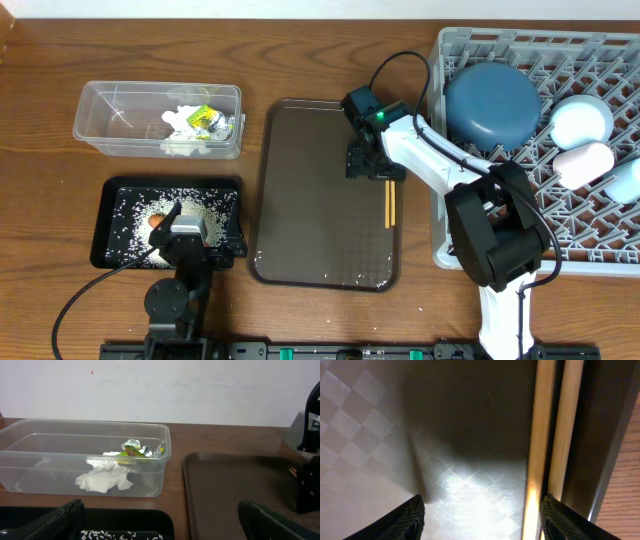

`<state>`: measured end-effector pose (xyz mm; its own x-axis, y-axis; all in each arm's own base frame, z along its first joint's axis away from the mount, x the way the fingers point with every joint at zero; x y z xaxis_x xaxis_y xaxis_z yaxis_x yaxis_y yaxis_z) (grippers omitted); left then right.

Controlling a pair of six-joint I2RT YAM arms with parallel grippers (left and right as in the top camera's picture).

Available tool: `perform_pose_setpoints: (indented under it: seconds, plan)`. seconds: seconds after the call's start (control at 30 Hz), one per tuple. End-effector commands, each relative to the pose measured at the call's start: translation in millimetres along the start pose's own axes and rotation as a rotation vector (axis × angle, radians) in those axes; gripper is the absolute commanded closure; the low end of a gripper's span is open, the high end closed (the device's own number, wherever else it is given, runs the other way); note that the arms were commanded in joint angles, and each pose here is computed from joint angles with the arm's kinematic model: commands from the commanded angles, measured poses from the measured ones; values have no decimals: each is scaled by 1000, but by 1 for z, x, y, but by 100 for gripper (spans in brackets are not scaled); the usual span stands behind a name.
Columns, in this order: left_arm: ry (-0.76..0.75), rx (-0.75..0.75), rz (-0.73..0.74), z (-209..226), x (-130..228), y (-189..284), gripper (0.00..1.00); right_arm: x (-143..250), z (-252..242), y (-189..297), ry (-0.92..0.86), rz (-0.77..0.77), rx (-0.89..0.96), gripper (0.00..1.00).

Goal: Sort waste into correct bins and load items into the dishwasher rack
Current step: 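Grasp one wooden chopstick with the right gripper, then carry the chopstick right and drop it into the rack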

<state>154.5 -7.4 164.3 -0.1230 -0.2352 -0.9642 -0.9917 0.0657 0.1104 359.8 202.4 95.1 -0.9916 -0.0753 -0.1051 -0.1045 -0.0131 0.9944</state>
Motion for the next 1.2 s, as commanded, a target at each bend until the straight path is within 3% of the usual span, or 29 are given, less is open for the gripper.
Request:
perform_pose_setpoints:
  seconds: [0.0,0.2,0.37,0.43,0.47,0.7,0.83,1.0,1.17]
  plan:
    - [-4,-20,39,4,13,-2,1,7,8,-6,28,18,6,33]
    - [-4,-20,39,4,13,-2,1,9,10,-7,27,20,6,38]
    - [-4,-20,39,4,13,-2,1,12,13,-8,24,21,6,66]
    - [-4,-20,39,4,13,-2,1,12,15,-8,26,22,3,92]
    - [-4,-20,39,4,13,-2,1,13,16,-8,26,30,-11,99]
    - [-4,-20,39,4,13,-2,1,4,14,6,27,43,-96,99]
    - [-4,-20,39,4,13,-2,1,-12,-3,48,56,-8,-168,99]
    - [-4,-20,39,4,13,-2,1,-28,-53,123,67,-143,-181,99]
    - [-4,-20,39,4,12,-2,1,-15,-114,178,65,-228,-151,99]
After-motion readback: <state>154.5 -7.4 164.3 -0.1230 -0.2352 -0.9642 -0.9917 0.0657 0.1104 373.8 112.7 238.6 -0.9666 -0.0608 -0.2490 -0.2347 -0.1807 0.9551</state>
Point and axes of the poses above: each gripper's point midway between its finger pads, its own y axis back along the fingers, its own z axis along the line the jaws close on, x = y × z, the point moved 9 cm from there along y, back along the fingers, and after that the axes turned 10 degrees about y, right-handed, at the moved point
